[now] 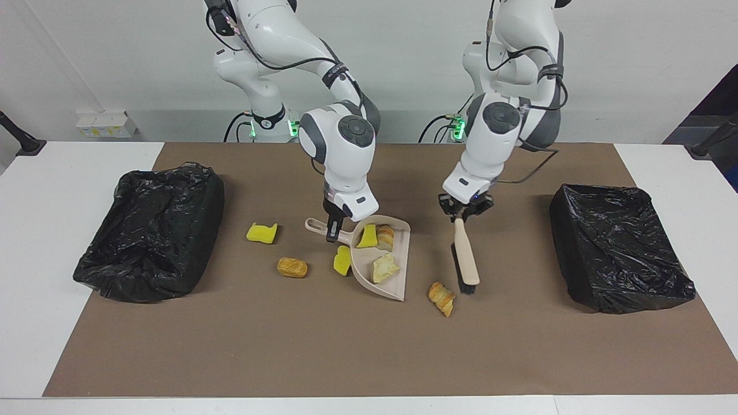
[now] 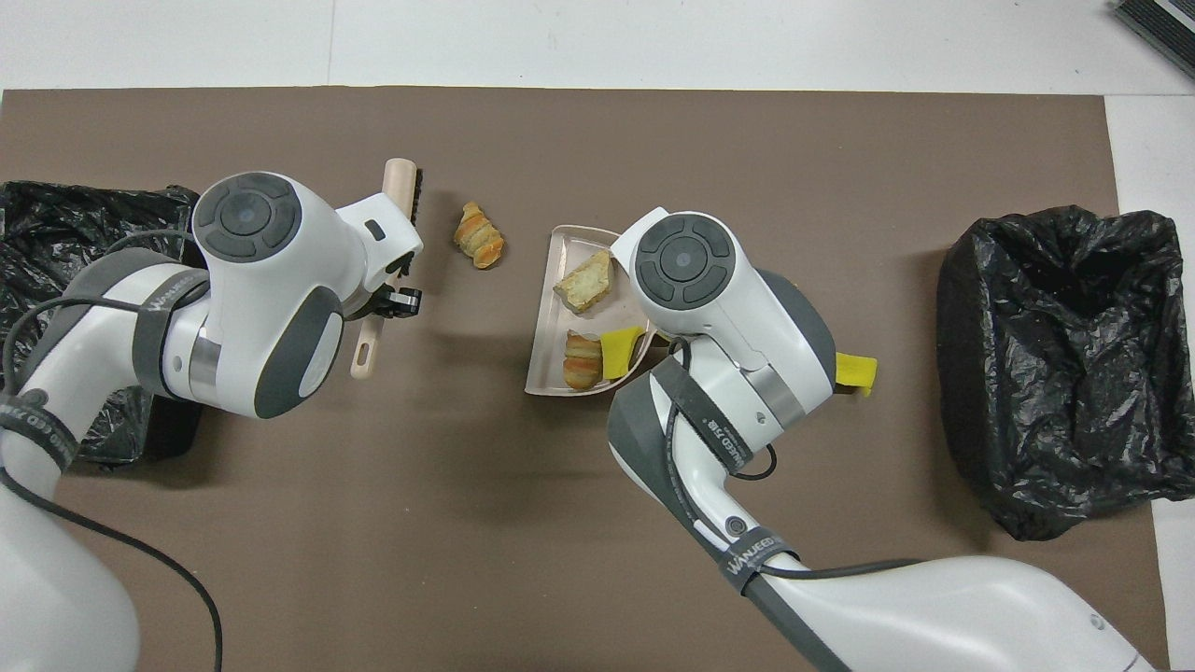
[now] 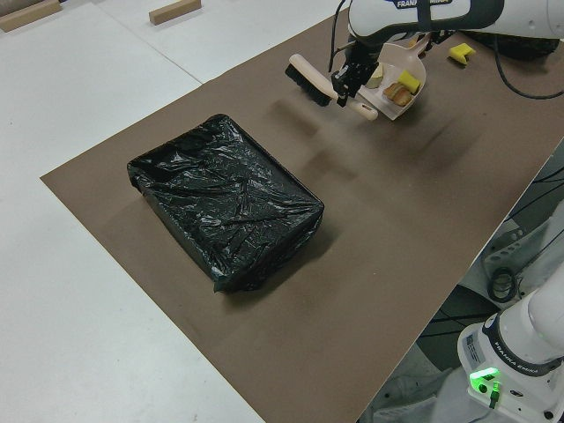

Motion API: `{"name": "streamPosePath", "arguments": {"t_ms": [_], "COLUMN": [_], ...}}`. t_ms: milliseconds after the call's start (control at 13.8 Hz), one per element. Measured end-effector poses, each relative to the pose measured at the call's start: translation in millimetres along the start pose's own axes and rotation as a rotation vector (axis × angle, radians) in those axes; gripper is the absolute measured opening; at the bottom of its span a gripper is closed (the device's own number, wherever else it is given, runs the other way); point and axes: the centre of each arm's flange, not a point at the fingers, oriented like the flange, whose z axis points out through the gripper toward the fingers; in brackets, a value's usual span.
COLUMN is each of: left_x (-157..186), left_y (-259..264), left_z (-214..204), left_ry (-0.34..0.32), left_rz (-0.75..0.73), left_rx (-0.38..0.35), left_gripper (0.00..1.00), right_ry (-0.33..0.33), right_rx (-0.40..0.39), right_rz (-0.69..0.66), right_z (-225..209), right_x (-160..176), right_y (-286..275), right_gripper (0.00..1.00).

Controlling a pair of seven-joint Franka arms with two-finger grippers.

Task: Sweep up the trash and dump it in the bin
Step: 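Sweep the remaining bread into the dustpan with the left gripper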

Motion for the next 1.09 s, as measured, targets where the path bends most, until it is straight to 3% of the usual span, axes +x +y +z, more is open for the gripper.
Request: {"name": "streamPosePath", "arguments": {"t_ms": [291, 581, 799, 1090], "left_x": [12, -2, -27, -59], "left_y": [2, 74, 129, 187], "left_z": [31, 36, 32, 22], "left_ry": [-0.038, -0.063, -0.073, -0.099], "left_rz": [0.138, 0.255, 0.23, 0.113], "left_rx": [0.018, 0.016, 0.014, -0.064], "left_gripper": [0.26, 0.26, 0.26, 0.26], "right_ry": [0.0, -0.001, -0.003, -0.005], "right_rx": [0.0, 0.001, 0.003, 0.006], "right_rz": [-0.002, -0.002, -0.001, 0.001], "right_z": [0, 0, 1, 3], "right_x": [1, 1, 0, -2], "right_y": [-1, -1, -1, -1], "right_gripper": [0.31, 0.31, 0.31, 0.31]}}
